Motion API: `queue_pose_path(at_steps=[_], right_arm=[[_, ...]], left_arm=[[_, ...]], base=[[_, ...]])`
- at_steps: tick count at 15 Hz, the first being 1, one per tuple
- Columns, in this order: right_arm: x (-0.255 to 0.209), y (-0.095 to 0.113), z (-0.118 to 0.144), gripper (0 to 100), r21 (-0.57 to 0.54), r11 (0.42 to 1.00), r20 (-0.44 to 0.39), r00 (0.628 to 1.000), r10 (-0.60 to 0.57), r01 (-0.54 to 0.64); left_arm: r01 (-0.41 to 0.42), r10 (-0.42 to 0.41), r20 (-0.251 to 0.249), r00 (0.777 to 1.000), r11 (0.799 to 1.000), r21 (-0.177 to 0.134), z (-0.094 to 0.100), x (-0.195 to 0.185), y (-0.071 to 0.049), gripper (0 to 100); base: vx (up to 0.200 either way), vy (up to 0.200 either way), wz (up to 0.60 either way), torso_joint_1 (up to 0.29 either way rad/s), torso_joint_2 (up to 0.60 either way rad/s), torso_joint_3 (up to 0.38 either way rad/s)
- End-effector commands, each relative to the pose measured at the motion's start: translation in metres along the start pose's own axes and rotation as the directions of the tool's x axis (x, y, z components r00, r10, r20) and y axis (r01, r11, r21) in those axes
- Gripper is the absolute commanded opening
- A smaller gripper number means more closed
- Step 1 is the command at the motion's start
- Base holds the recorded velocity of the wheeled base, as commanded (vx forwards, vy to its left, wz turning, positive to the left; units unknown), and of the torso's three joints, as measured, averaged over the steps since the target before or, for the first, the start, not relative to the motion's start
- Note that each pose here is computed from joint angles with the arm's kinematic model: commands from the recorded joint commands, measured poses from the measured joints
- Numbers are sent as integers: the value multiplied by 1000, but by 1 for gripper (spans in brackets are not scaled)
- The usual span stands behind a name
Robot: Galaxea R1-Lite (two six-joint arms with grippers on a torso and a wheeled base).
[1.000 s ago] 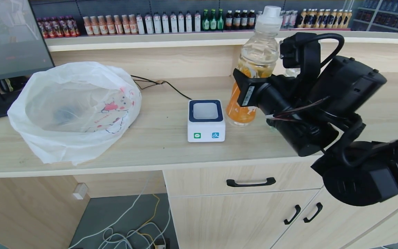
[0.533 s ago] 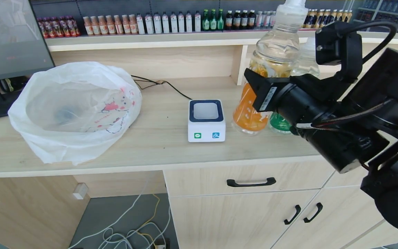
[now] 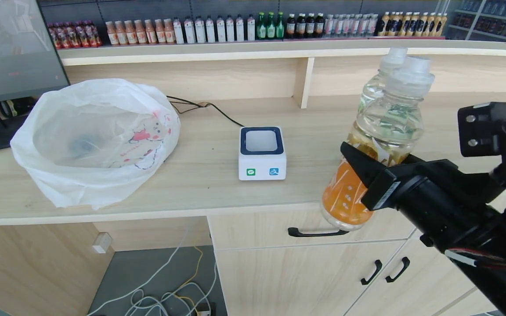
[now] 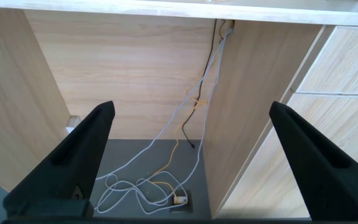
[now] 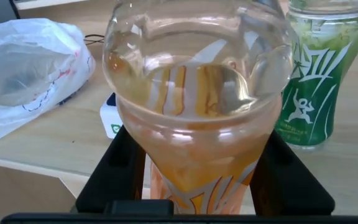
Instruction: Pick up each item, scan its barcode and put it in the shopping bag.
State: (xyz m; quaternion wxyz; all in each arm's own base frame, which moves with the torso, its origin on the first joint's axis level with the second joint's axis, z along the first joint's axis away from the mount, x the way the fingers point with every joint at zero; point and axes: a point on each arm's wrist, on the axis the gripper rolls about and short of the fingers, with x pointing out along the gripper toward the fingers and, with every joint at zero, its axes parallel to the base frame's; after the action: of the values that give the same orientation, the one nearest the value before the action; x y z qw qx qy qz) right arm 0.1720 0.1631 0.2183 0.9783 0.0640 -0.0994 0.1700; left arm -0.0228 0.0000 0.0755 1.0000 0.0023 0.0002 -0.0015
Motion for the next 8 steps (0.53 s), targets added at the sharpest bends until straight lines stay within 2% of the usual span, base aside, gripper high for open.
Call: queue_pose_path(at_steps=[1,5,8], right_arm=[[-15,2,-9,0,-3,1000,-24,1000,11,-11],[-27,1,-20,0,-23,1000,-52,999,9,-10],[-40,17,-24,0,-88,991,-75,992,98,-105]], left_arm=[[0,0,0,1000,1000,0,0,0,0,100],[0,0,0,1000,1000,0,0,0,0,100],[0,0,0,1000,1000,0,0,0,0,100]], base=[[0,0,0,0,0,0],[0,0,0,0,0,0],[0,0,0,0,0,0]])
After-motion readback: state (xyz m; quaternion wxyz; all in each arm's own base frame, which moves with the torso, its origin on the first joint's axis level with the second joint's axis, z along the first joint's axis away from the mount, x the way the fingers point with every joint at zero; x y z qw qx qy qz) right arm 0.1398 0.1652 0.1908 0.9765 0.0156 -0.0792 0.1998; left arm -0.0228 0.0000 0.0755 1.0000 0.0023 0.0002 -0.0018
